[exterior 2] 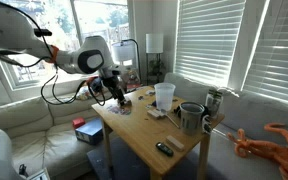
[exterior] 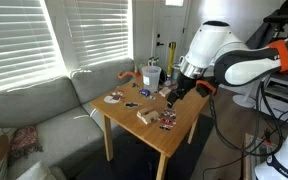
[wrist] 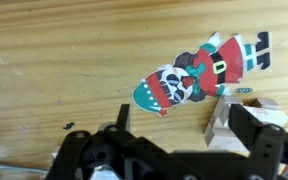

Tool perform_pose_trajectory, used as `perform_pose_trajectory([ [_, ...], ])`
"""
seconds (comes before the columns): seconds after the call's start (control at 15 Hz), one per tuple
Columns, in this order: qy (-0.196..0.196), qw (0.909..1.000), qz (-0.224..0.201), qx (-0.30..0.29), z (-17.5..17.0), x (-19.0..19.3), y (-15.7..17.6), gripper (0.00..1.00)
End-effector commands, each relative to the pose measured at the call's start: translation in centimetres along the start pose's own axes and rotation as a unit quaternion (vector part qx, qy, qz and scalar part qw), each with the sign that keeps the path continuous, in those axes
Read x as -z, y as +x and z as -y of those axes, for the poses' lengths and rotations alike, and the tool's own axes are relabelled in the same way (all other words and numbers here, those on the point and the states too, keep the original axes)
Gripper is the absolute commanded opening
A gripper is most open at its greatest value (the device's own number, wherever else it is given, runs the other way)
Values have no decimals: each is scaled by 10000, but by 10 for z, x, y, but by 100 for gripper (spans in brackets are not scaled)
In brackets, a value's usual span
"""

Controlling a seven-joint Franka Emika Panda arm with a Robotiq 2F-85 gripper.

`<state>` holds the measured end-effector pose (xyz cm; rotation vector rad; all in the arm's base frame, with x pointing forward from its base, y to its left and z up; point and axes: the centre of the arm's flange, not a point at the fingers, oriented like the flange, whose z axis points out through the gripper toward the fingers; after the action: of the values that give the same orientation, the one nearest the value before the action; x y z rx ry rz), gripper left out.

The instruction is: Pick up the bottom wooden block from the stacked blocks in a square and put it on the top stacked wooden block, pick up the two stacked blocks and turn them ninety degrees anticlockwise to stack them on the block to the left, pick up the block to the right and stack it on the three stacked blocks

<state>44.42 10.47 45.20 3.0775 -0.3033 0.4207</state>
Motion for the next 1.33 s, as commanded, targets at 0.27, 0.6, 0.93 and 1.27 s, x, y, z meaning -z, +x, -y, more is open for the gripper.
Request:
perform_pose_trajectory([
  [0.27, 207, 9998, 70, -42, 15, 3, 7, 100],
  [0.6, 479, 9974, 392, -357, 41, 6, 17, 100],
  [0.93, 381, 9947, 625, -727, 58, -3, 27, 100],
  [1.27, 235, 9940, 630, -859, 70, -17, 38, 100],
])
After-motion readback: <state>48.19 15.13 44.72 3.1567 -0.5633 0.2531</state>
